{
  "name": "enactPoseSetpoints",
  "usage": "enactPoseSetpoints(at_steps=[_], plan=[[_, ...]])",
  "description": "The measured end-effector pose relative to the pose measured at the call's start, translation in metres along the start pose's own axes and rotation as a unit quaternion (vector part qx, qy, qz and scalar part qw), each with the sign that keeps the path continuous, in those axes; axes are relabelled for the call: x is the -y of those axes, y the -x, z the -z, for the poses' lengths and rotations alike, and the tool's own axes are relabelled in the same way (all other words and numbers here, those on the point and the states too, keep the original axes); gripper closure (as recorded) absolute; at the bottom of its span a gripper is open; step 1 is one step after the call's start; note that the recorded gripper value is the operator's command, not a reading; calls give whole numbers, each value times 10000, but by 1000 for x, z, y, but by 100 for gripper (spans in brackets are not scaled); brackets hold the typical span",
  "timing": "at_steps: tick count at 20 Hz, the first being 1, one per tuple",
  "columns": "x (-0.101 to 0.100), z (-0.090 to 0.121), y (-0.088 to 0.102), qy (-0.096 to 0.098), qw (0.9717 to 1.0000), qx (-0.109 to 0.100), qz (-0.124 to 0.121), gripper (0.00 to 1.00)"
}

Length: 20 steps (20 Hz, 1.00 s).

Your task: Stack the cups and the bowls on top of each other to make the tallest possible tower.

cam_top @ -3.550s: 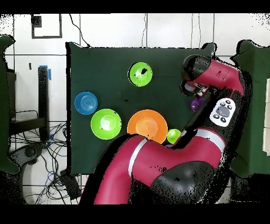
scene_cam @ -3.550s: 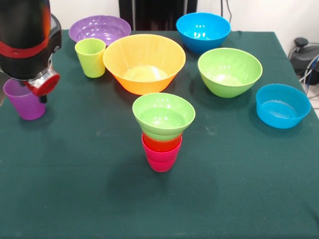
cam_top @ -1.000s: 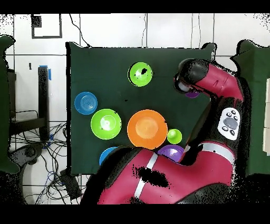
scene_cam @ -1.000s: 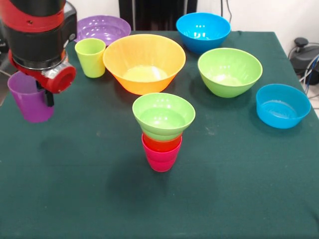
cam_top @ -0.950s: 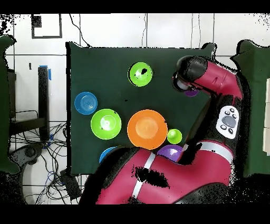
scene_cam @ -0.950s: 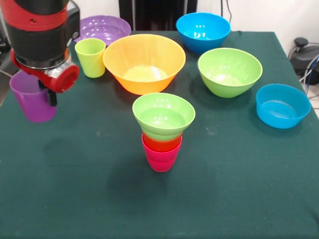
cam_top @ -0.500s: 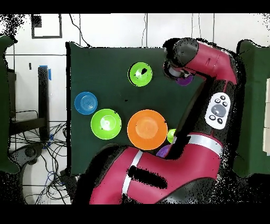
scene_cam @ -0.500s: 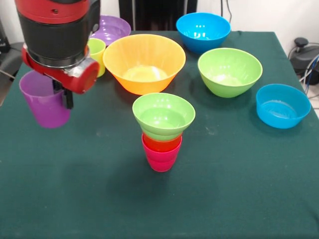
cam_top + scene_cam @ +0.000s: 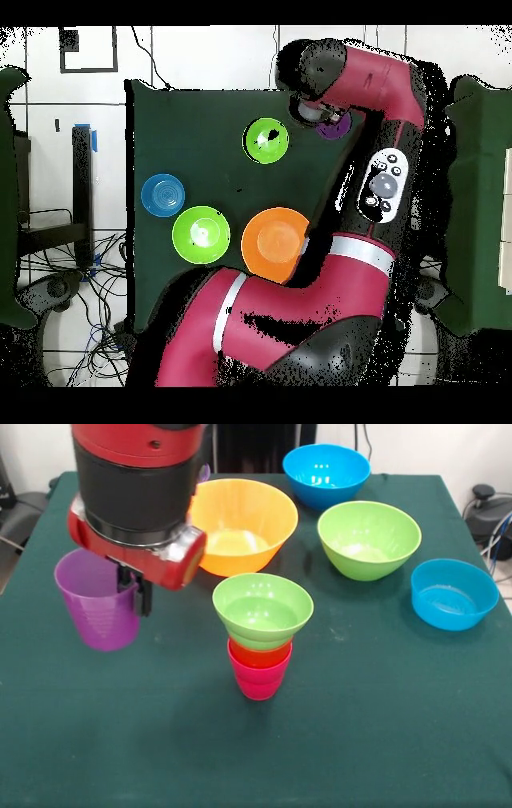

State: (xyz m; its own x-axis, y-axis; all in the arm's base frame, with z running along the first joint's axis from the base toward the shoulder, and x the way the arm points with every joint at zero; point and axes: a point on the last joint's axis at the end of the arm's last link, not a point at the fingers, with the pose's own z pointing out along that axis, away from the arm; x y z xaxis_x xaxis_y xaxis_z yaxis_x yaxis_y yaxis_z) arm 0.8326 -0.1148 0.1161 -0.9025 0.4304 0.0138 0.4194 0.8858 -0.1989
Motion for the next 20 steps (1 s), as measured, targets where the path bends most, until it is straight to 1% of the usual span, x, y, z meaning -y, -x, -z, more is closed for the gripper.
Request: enactPoseSetpoints(at_steps=[5, 9, 10, 16, 19, 20], plan=[[-23, 7, 4, -79, 9998, -42, 157, 100], [-41, 11, 2, -98, 9996, -112, 239, 100], [-49, 15, -1, -138, 9994, -158, 275, 100], [-63, 28, -7, -206, 9990, -228, 309, 100], [-69, 37, -9, -232, 9989, -246, 314, 100], [-71, 43, -11, -259, 9989, -248, 313, 100]])
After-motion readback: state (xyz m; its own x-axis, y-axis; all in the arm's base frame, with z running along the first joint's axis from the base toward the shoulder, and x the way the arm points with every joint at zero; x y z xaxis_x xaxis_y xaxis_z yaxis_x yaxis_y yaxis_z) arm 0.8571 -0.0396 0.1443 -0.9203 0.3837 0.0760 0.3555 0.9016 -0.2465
